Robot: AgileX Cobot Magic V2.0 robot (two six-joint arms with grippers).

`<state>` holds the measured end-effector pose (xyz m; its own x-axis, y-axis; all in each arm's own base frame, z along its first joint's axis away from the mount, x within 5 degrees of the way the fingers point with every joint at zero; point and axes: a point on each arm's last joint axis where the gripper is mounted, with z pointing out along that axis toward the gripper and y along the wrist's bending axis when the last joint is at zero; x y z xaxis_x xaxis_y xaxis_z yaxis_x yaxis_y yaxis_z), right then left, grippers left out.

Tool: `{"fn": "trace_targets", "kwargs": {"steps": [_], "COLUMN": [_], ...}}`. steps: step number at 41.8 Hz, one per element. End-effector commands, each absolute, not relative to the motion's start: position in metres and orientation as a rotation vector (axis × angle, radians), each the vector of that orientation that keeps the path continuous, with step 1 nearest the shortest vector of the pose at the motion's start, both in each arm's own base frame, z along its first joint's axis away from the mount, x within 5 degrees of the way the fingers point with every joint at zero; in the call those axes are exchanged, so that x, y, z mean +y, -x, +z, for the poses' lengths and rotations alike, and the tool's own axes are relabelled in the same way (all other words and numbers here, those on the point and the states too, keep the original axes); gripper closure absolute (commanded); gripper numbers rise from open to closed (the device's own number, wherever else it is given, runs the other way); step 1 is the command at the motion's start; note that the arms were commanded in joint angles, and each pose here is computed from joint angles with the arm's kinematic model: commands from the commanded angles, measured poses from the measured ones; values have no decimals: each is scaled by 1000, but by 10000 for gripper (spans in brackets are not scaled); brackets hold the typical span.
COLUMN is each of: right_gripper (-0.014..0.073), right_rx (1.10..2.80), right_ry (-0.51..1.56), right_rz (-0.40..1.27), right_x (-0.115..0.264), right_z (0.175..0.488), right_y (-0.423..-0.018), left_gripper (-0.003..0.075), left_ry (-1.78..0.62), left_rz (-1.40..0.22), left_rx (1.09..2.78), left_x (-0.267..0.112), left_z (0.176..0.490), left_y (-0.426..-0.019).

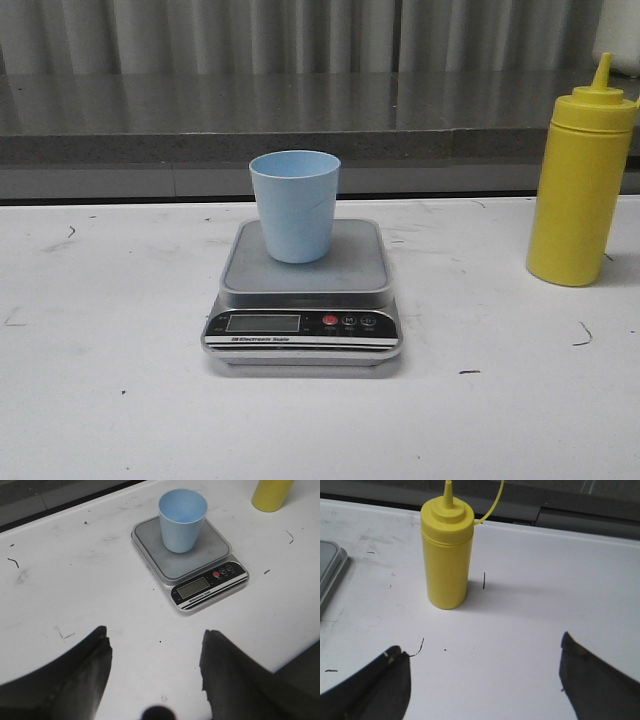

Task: Pour seasoning into cup on scale with both arms
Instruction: 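Move the right gripper toward the yellow squeeze bottle, then grasp the yellow squeeze bottle body with the right gripper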

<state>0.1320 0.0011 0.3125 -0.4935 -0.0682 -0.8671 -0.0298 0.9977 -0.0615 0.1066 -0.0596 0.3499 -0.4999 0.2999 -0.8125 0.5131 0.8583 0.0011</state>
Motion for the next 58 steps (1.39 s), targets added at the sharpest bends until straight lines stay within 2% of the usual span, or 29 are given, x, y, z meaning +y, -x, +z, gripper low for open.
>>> {"fn": "trace_targets", "kwargs": {"steps": [1,8,14,25,41,58], "right_gripper": [-65,-60,-60,-60,-60,-60], "right_rx": [2001,2002,1956,1840,1714,1590], "right_ry": [73,2,-24,60,42,-38], "right_rz": [-46,57,67,126,85,13], "right_x": [2,6,6,29,32,26], "right_z": [325,314,286,248,193,150], "right_y": [-147,-164,-180,-210,-263,-283], "left_gripper": [334,334,334,334,334,334], "left_ry": [-556,-556,-556,-556,-556,-556], "left_rz": [-315,-315,-315,-315,-315,-315], "left_rx": [2047,2047,2047,2047,2047,2047], "left_x": [-60,-60,-60,-60,-60,-60], "left_z": [363,363,363,363,363,363], "left_y": [-110,-110,-110,-110,-110,-110]}}
